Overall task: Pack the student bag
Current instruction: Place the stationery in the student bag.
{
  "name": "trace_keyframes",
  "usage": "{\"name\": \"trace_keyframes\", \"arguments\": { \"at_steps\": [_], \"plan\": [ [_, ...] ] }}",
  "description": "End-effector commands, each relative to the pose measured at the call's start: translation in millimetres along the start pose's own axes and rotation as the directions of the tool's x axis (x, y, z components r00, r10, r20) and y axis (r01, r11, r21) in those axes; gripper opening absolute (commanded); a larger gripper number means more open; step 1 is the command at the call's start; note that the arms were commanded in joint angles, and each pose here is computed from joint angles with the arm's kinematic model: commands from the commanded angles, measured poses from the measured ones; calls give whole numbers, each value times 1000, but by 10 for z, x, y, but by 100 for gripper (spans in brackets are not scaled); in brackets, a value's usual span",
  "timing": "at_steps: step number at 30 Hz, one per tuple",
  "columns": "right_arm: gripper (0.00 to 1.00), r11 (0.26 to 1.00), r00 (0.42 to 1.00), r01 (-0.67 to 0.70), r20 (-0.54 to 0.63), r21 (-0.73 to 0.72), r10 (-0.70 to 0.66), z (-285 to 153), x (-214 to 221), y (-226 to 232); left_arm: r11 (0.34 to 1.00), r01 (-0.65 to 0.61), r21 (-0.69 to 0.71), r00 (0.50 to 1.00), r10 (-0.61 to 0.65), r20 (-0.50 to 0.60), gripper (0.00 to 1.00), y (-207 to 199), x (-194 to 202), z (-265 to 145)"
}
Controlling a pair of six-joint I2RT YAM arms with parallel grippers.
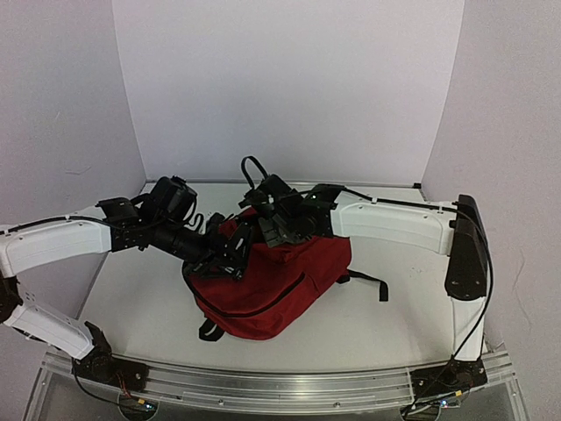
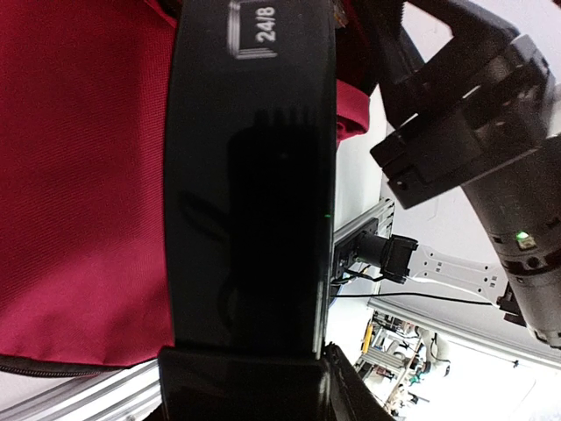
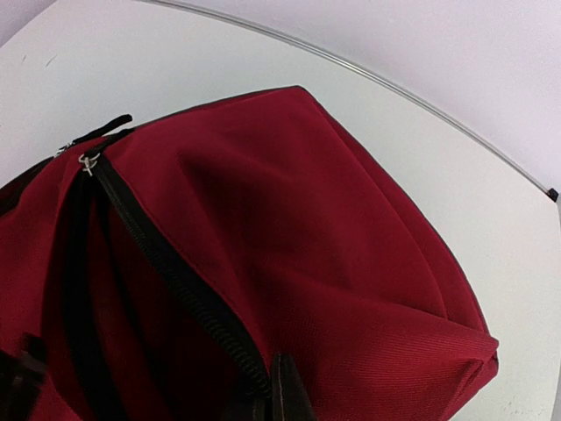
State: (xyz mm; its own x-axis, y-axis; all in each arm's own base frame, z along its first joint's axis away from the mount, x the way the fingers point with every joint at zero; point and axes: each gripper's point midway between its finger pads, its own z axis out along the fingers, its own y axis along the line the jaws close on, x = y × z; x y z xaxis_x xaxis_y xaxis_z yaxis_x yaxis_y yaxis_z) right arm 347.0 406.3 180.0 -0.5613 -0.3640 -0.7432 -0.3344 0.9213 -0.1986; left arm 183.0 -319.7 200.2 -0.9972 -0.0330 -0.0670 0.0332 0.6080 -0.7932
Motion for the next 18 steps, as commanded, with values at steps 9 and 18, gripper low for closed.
{"name": "trace_keyframes", "arguments": {
  "at_steps": [9, 18],
  "plan": [
    [0, 968, 968, -183, 139, -171, 207, -522, -544, -37, 963, -132, 235, 990, 138, -10, 0, -779, -315, 131],
    [0, 939, 961, -203, 130, -277, 246, -664, -502, 19, 948, -89, 305, 996, 90, 10, 0, -748, -792, 251]
  ]
}}
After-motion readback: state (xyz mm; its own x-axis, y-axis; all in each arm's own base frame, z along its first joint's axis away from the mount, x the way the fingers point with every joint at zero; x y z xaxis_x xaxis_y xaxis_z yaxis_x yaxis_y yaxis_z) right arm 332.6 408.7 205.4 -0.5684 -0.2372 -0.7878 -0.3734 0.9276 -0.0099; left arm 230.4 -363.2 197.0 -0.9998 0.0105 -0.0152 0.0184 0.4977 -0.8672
